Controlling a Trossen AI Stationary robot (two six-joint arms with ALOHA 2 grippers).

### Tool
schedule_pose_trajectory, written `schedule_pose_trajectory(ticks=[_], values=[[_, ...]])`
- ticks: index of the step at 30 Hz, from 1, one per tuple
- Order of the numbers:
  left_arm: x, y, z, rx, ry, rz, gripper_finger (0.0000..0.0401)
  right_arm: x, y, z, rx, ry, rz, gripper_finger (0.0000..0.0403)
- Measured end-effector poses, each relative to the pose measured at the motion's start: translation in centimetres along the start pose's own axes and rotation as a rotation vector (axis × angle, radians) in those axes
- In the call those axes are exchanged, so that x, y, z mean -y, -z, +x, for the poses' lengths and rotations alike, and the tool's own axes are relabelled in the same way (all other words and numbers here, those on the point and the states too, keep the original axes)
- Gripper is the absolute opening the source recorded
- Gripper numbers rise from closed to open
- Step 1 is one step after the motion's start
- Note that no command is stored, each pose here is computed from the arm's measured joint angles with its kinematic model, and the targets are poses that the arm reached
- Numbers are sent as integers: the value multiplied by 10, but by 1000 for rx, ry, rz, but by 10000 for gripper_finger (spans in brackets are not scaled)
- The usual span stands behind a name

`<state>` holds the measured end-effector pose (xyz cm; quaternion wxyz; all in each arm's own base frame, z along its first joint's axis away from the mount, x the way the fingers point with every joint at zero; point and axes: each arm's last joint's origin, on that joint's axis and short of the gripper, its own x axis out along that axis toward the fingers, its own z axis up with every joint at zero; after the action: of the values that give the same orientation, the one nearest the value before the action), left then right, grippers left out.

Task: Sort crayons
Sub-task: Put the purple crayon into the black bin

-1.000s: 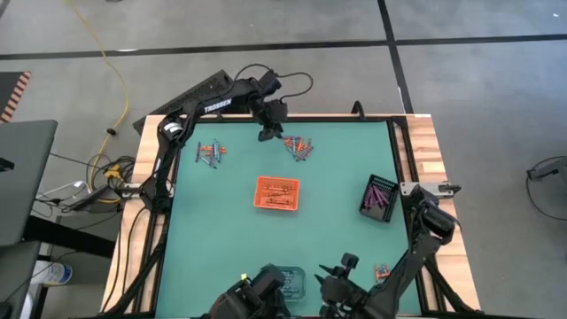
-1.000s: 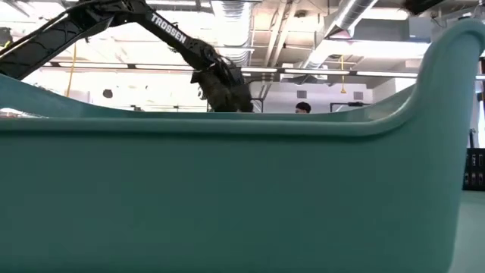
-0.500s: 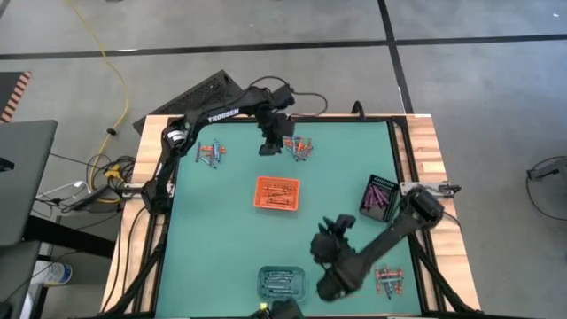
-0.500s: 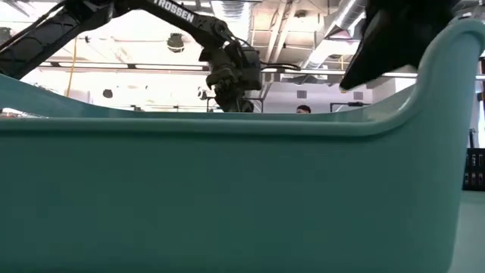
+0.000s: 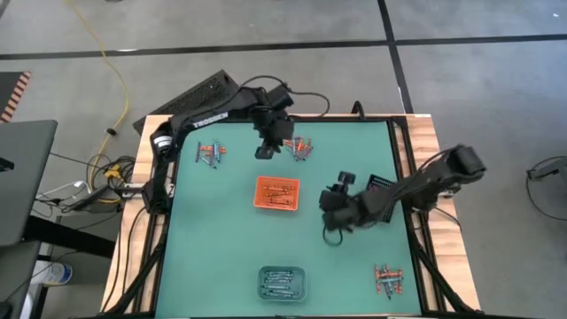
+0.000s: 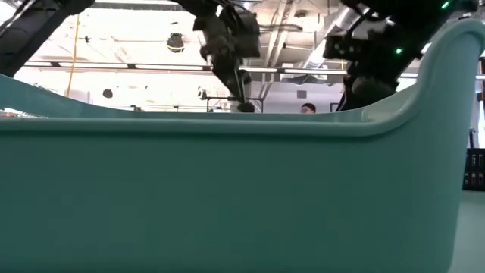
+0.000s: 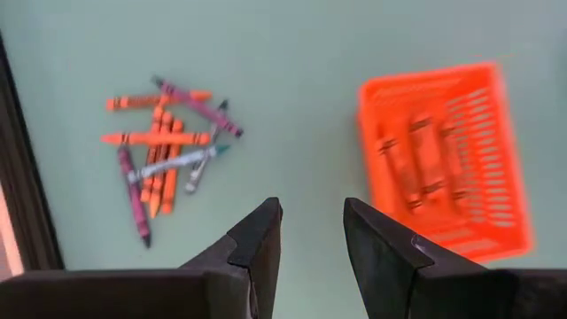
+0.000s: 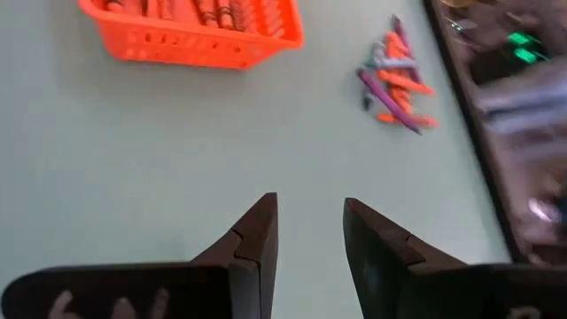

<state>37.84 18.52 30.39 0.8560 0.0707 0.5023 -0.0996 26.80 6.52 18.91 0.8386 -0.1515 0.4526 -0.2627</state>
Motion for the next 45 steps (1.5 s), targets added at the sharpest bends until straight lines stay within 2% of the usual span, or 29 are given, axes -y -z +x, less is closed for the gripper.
schedule_pose_trajectory(ticks=[5,9,12,16,19,24,29,34,39,45], values=[[15,-5,-23,68,50,22,114,41,17,33,68,-102,-46,127],[21,-2,-26,79,41,40,114,81,28,60,121,-169,-17,127],[19,7,-20,53,22,25,114,110,34,78,162,-243,14,127],[10,29,-6,-23,33,-55,114,142,37,100,249,-313,61,127],[8,44,3,-64,56,-117,114,159,39,114,284,-353,79,127],[16,64,21,-117,95,-174,114,179,23,135,268,-396,51,127],[39,80,30,-77,70,-201,114,199,2,156,173,-425,-59,127],[70,92,30,18,24,-220,114,217,-7,175,68,-485,-165,127],[104,102,37,105,10,-227,114,232,-12,191,50,-498,-250,127],[138,112,57,65,-4,-251,114,244,-9,208,39,-493,-374,127]])
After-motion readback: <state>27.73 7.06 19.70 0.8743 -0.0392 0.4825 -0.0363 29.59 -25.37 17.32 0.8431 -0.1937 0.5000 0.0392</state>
